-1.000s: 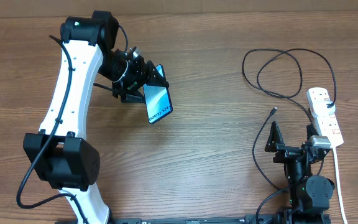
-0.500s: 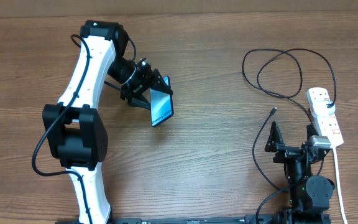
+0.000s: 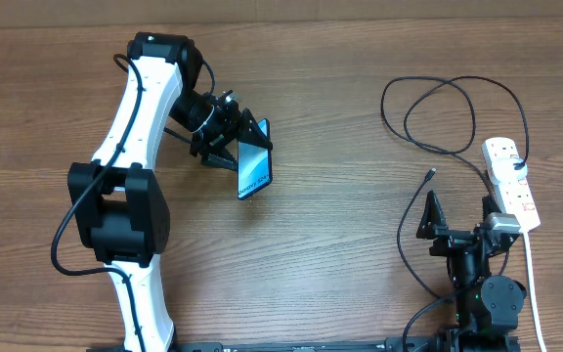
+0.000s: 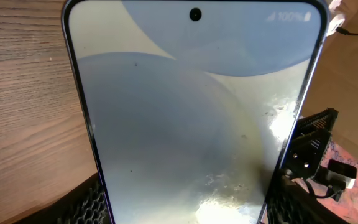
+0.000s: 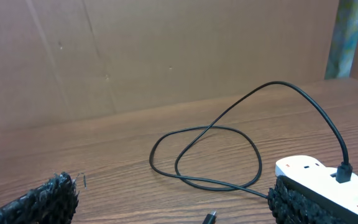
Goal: Plug charger to phone and switch on socket
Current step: 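Lift the phone with the left gripper and tilt it upright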
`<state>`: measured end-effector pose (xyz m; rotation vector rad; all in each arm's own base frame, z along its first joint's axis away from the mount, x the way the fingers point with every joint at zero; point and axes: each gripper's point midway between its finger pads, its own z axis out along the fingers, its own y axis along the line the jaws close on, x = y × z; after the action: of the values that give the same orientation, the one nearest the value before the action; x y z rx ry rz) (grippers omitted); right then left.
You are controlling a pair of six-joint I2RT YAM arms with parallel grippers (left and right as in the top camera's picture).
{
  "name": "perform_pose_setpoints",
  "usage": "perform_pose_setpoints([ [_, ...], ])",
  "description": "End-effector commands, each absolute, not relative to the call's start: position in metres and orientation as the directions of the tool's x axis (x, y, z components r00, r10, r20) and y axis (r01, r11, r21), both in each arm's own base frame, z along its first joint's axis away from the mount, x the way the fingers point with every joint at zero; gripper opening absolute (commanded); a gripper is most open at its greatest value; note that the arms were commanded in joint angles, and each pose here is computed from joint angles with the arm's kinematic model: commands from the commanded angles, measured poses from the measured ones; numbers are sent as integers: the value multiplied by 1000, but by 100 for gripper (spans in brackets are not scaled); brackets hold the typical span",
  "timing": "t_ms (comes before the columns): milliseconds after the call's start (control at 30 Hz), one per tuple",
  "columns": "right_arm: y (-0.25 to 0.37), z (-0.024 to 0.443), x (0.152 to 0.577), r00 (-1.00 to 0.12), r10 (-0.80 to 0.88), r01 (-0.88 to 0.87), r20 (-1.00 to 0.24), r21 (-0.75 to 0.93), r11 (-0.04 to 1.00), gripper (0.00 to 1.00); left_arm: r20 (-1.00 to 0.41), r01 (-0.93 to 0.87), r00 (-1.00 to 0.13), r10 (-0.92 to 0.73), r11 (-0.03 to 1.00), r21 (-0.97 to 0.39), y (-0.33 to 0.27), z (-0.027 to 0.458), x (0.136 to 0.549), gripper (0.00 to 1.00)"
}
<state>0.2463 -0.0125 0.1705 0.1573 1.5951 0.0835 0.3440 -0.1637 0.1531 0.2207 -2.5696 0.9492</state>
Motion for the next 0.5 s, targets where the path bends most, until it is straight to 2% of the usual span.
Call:
perform_pose_setpoints([
  [0, -13, 170, 246, -17, 148, 48, -989, 147, 988, 100, 391, -253, -920, 21, 730, -635, -173, 161, 346, 42],
  [467, -13, 170, 246, -17, 148, 48, -989, 147, 988, 100, 397, -263, -918, 14, 730, -631, -173, 161, 346, 43],
])
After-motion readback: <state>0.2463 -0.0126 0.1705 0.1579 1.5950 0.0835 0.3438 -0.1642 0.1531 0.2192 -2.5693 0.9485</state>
